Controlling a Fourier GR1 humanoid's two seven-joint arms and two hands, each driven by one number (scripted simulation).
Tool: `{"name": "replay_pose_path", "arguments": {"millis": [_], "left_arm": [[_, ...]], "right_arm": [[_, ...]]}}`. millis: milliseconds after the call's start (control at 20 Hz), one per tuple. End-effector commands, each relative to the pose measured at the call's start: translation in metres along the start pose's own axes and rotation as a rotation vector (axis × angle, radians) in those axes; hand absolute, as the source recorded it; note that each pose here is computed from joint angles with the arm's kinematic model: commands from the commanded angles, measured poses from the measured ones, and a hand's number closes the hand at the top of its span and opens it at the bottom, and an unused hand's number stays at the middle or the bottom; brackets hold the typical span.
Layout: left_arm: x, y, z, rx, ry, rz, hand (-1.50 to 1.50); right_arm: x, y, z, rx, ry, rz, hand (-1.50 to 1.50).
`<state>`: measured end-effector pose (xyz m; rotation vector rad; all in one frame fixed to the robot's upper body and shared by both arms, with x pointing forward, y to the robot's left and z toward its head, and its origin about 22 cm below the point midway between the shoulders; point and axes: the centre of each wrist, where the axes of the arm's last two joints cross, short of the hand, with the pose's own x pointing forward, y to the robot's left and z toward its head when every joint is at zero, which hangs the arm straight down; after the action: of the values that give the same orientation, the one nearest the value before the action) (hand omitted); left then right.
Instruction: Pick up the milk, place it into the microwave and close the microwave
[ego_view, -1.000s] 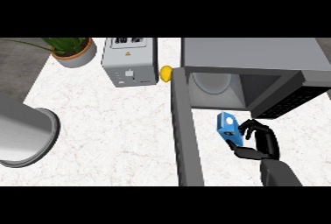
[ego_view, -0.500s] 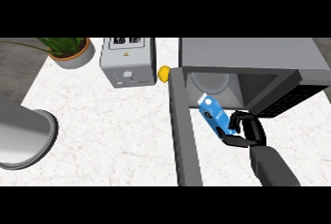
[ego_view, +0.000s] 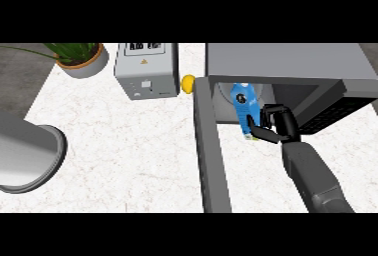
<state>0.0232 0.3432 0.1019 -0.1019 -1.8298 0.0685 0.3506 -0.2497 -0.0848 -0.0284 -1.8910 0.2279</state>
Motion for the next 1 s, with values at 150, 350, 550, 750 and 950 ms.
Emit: {"name": "replay_pose_path", "arguments": {"millis": [150, 350, 550, 750, 950], "left_arm": [[0.014, -0.009, -0.013, -0.052, -0.087, 0.036, -1.50], [0.017, -0.010, -0.017, -0.061, -0.097, 0.036, -1.50], [0.004, 0.002, -0.030, -0.077, -0.106, 0.057, -1.50], [0.003, 0.001, -0.034, -0.103, -0.112, 0.047, -1.50], [0.010, 0.004, -0.037, -0.121, -0.145, 0.051, -1.50]], "right_arm": [[0.024, -0.004, -0.047, -0.010, 0.030, 0.072, 1.50], [0.044, -0.016, -0.073, -0.028, 0.048, 0.095, 1.50], [0.051, -0.022, -0.082, -0.008, 0.038, 0.110, 1.50], [0.069, -0.043, -0.099, -0.047, 0.030, 0.277, 1.50], [0.080, -0.045, -0.111, -0.128, 0.042, 0.345, 1.50]]}}
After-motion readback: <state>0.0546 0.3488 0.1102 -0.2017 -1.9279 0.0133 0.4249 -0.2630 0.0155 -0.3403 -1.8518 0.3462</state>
